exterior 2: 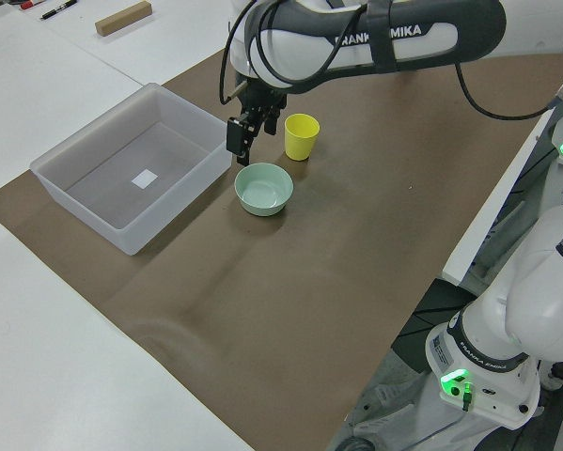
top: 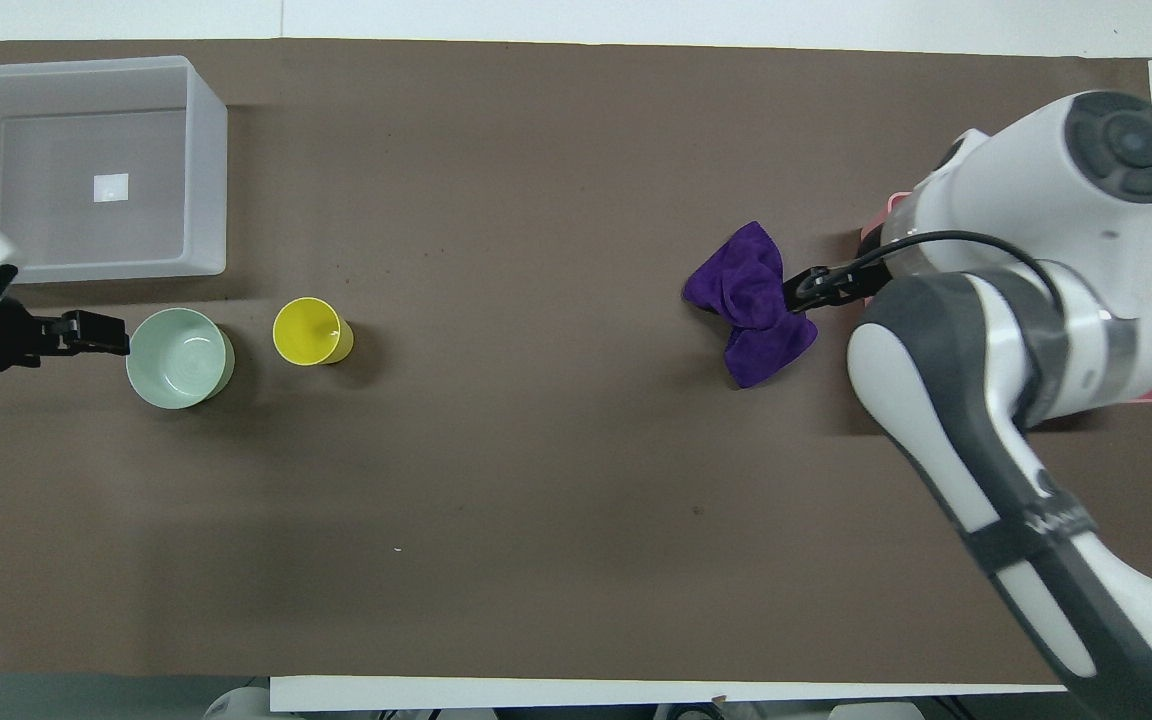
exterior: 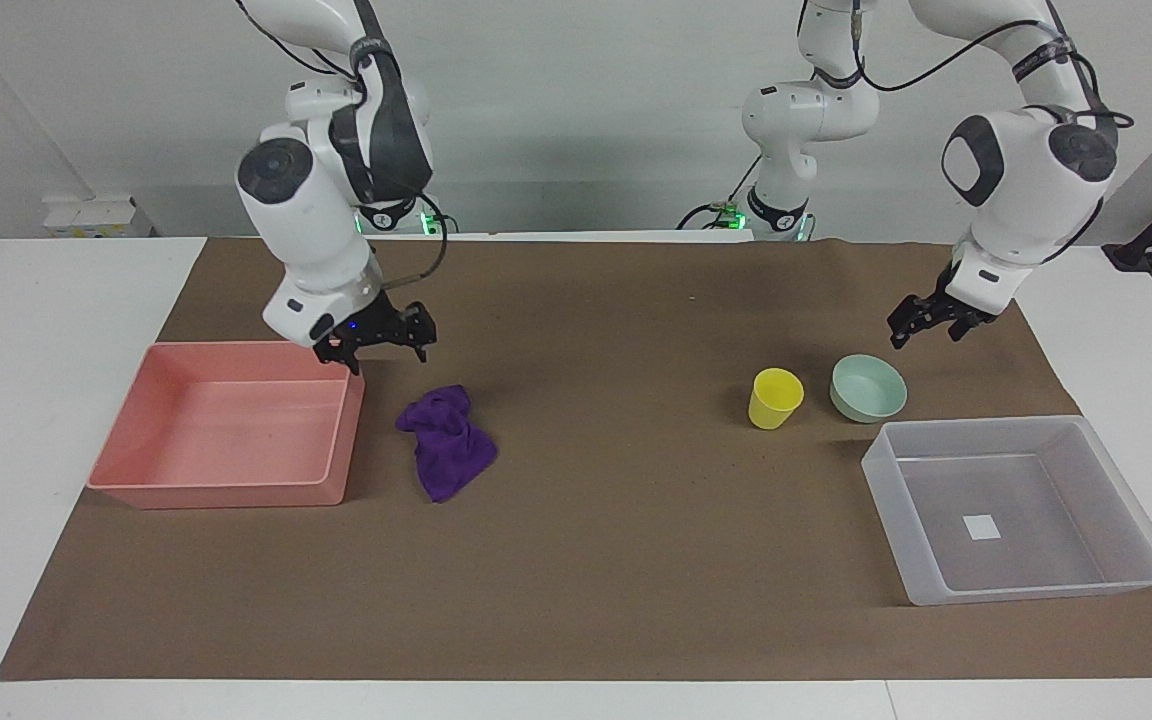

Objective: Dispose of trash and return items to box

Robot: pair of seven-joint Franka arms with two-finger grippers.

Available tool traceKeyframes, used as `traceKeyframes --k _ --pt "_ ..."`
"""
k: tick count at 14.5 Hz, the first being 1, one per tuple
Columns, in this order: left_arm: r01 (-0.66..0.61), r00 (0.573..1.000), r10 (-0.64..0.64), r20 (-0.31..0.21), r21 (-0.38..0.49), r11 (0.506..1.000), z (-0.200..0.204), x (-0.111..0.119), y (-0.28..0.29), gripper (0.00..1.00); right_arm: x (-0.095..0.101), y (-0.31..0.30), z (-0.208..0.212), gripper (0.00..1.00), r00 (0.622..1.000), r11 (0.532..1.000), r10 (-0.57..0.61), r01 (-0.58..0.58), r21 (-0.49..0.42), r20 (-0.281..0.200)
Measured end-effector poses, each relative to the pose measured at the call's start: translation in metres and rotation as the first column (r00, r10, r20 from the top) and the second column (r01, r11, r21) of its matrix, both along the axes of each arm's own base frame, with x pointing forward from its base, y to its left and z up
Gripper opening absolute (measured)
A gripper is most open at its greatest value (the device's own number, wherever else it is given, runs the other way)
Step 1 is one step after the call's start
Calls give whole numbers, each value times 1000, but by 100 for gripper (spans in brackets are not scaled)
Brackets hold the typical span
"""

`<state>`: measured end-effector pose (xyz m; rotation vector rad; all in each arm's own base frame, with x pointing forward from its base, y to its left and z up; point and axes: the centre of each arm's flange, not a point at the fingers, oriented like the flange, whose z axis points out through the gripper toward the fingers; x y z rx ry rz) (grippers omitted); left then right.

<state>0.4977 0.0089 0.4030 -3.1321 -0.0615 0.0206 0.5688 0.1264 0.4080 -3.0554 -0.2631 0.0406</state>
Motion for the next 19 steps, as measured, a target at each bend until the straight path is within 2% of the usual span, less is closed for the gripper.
traceKeyframes --k 3,5,6,9,11,13,14,17,19 --pt "-21 1000 21 -6 0 1000 -67 -16 5 95 11 12 -71 97 999 999 39 -39 3 4" --pt "-30 999 30 -14 0 1000 -84 -20 4 73 18 12 -99 95 998 998 56 -56 5 13" --pt "-30 999 30 -13 0 1000 -84 -19 3 59 19 11 -106 89 998 998 61 -61 5 10" --pt "-31 999 31 -6 0 1000 -82 -19 3 23 20 11 -105 54 998 998 64 -64 5 13" --pt "-30 1000 30 2 -2 1000 -78 -18 1 6 23 12 -99 29 998 998 64 -64 7 24" --pt "-27 1000 27 4 -2 1000 -68 -15 0 5 25 10 -86 10 998 998 62 -62 7 25" --pt "-29 1000 29 -10 -2 1000 -59 -11 -1 5 27 8 -73 7 998 998 60 -60 7 20" --pt "-26 998 26 -58 1 1000 -1 12 -5 4 32 1 -13 7 998 998 56 -56 8 15" --pt "-26 998 26 -50 2 1000 42 27 -6 4 31 -10 33 6 999 999 44 -45 8 15"
